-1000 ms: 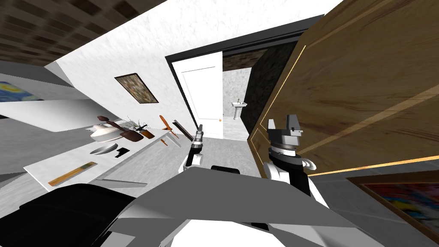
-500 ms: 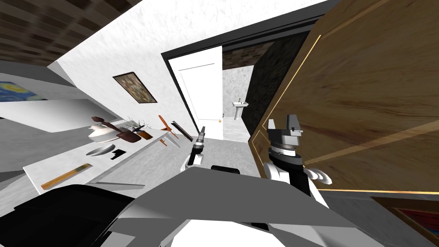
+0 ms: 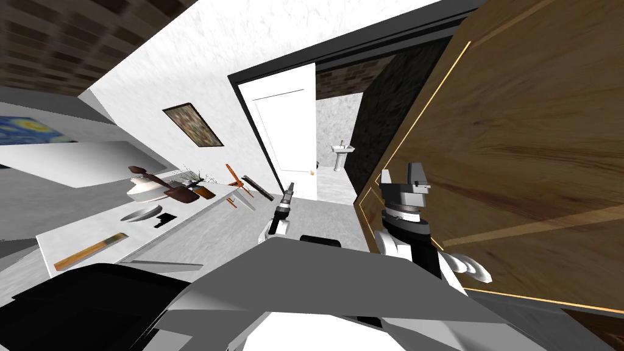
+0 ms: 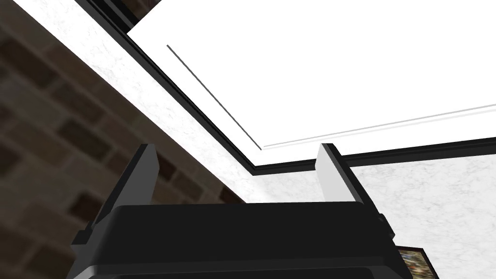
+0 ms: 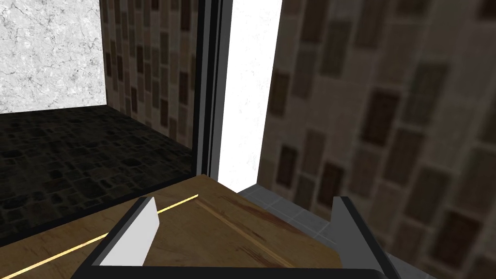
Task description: Pull the door open
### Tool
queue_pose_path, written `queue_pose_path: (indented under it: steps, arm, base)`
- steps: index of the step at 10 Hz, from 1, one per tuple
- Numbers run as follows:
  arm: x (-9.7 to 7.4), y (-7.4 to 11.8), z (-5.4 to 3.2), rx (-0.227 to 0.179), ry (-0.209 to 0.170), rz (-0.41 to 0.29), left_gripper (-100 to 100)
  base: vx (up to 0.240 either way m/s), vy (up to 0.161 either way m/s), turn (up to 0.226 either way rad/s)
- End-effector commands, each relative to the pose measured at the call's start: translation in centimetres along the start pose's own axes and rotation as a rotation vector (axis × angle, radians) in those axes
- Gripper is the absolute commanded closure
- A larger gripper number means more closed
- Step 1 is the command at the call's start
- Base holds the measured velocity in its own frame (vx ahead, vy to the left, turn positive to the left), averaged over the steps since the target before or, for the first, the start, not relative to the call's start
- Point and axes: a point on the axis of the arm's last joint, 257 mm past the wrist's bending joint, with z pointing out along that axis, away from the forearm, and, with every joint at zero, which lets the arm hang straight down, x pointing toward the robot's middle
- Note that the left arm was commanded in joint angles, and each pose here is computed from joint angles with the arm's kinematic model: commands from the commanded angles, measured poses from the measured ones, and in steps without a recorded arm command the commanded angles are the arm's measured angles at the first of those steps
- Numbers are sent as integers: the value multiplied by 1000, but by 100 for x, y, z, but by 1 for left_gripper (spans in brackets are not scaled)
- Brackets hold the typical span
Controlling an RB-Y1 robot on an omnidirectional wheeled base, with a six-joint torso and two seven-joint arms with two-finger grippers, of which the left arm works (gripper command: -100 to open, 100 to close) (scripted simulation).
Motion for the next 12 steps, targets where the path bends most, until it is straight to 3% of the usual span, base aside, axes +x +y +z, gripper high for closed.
queue_pose_path:
  steps: [1, 12]
  arm:
    - [78, 89, -23, -8, 18, 35, -100]
    - [487, 680, -260, -50, 146, 268, -100]
  base:
    - [102, -36, 36]
    - [94, -45, 39]
